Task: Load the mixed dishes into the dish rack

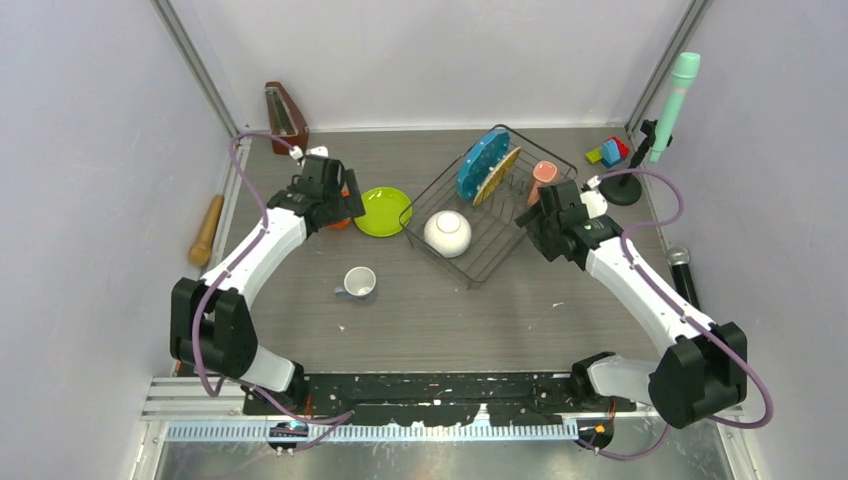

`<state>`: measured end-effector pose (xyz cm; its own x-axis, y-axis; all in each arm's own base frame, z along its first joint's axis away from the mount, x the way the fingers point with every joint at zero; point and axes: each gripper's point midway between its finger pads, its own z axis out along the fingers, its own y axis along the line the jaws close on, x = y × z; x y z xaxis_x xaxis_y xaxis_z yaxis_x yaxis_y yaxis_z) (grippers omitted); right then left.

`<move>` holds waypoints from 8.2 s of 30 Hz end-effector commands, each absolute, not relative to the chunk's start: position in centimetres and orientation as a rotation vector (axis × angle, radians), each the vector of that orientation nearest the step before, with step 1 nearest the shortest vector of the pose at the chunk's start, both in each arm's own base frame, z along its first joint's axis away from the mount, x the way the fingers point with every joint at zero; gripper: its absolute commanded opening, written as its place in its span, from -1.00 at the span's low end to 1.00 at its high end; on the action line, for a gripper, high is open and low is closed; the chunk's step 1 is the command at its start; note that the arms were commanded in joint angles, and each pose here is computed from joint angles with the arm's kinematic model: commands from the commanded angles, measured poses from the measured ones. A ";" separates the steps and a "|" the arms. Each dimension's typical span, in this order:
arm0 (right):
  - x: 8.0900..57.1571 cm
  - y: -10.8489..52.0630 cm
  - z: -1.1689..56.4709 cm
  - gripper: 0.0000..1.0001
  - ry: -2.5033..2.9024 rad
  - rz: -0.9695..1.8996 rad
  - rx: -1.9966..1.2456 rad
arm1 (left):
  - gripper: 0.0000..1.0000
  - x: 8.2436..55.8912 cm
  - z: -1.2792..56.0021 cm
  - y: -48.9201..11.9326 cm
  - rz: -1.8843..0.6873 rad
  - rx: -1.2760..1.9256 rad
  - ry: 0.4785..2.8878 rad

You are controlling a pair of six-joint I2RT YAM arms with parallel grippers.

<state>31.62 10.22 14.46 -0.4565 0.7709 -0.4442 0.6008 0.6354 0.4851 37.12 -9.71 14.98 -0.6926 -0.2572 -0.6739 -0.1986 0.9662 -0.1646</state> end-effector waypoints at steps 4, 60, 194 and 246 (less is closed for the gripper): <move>32.1 9.3 18.0 0.68 2.165 0.300 0.960 | 0.99 41.8 17.1 -7.9 0.051 -0.067 2.242; 30.2 26.7 32.3 0.98 1.814 1.116 -0.273 | -1.00 37.1 37.7 -21.6 -1.604 -0.181 1.679; 32.9 20.4 12.9 0.96 2.535 -0.142 -0.871 | 0.70 34.7 28.4 -18.6 -0.936 -0.091 2.094; 38.1 13.4 15.1 -0.49 2.340 0.180 0.087 | 0.75 40.7 16.1 -11.5 -0.522 -0.379 2.237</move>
